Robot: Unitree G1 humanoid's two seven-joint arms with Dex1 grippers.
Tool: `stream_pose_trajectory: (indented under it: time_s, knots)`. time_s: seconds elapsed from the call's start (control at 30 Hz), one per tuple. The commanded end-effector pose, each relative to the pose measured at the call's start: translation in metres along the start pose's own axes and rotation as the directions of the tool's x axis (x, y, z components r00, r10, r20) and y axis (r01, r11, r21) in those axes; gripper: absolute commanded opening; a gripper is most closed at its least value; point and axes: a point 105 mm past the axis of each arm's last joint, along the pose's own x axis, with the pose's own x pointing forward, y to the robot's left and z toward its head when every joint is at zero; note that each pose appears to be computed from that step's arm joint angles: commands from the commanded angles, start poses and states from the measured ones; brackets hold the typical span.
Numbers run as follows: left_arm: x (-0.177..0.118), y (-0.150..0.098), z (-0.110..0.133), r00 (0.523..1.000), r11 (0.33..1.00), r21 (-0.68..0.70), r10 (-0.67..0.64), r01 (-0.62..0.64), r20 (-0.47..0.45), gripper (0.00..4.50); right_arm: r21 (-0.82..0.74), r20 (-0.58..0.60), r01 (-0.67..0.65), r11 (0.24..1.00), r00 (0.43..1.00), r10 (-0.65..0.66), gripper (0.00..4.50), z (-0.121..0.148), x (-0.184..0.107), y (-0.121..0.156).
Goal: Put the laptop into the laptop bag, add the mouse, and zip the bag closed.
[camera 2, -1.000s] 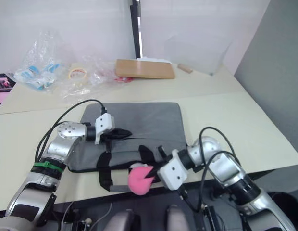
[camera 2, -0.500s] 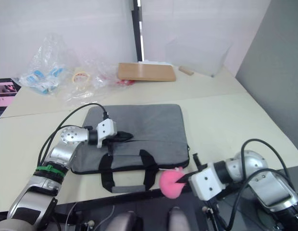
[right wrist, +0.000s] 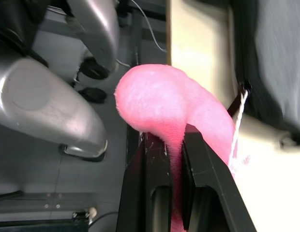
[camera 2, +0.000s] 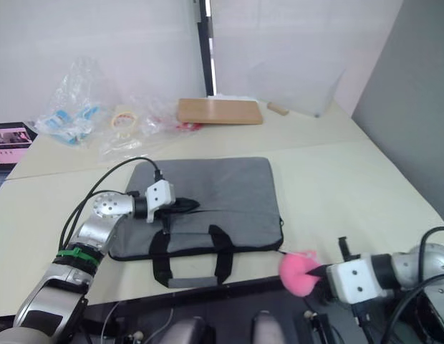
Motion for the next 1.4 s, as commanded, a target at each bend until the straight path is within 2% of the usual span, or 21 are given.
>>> stream_pose_trajectory:
  time_s: [0.03,0.17,0.33,0.53,0.77,0.97,1.23,1.27,1.33,1.4]
  knots:
    - [0.006,-0.042,-0.049,0.983,0.988,-0.116,-0.117,0.1,-0.143,0.0,0.005,-0.049,0.12,0.993,0.992,-0.12,0.01,-0.014,-0.015,-0.018]
    - [0.007,-0.044,-0.049,0.982,0.987,-0.115,-0.125,0.11,-0.139,0.0,0.039,-0.073,0.218,0.975,0.974,-0.215,0.01,-0.027,-0.019,-0.035]
    - [0.009,-0.045,-0.046,0.983,0.986,-0.119,-0.132,0.117,-0.127,0.0,0.052,-0.111,0.278,0.959,0.956,-0.272,0.01,-0.046,-0.015,-0.06]
    - [0.007,-0.043,-0.046,0.983,0.986,-0.117,-0.131,0.115,-0.132,0.0,0.026,-0.126,0.329,0.944,0.938,-0.323,0.01,-0.056,-0.007,-0.093]
    - [0.006,-0.047,-0.046,0.98,0.984,-0.115,-0.147,0.133,-0.131,0.0,0.025,-0.121,0.37,0.929,0.923,-0.365,0.01,-0.056,0.002,-0.116]
    - [0.008,-0.048,-0.043,0.982,0.984,-0.118,-0.146,0.132,-0.122,0.0,-0.016,-0.21,0.388,0.921,0.9,-0.383,0.01,-0.068,0.005,-0.125]
    - [0.003,-0.048,-0.044,0.982,0.985,-0.121,-0.141,0.126,-0.126,0.0,0.1,-0.105,0.217,0.971,0.973,-0.207,0.01,-0.025,0.005,-0.107]
    - [0.003,-0.048,-0.045,0.982,0.984,-0.121,-0.142,0.127,-0.126,0.0,0.129,-0.096,0.177,0.976,0.982,-0.165,0.01,-0.021,0.004,-0.101]
    - [0.003,-0.049,-0.045,0.981,0.984,-0.122,-0.148,0.133,-0.123,0.0,0.192,-0.047,0.014,0.981,0.999,-0.005,0.01,-0.007,0.001,-0.076]
    - [0.004,-0.049,-0.044,0.981,0.983,-0.122,-0.149,0.135,-0.12,0.0,0.263,-0.007,-0.077,0.962,0.997,0.082,0.01,0.005,-0.004,-0.062]
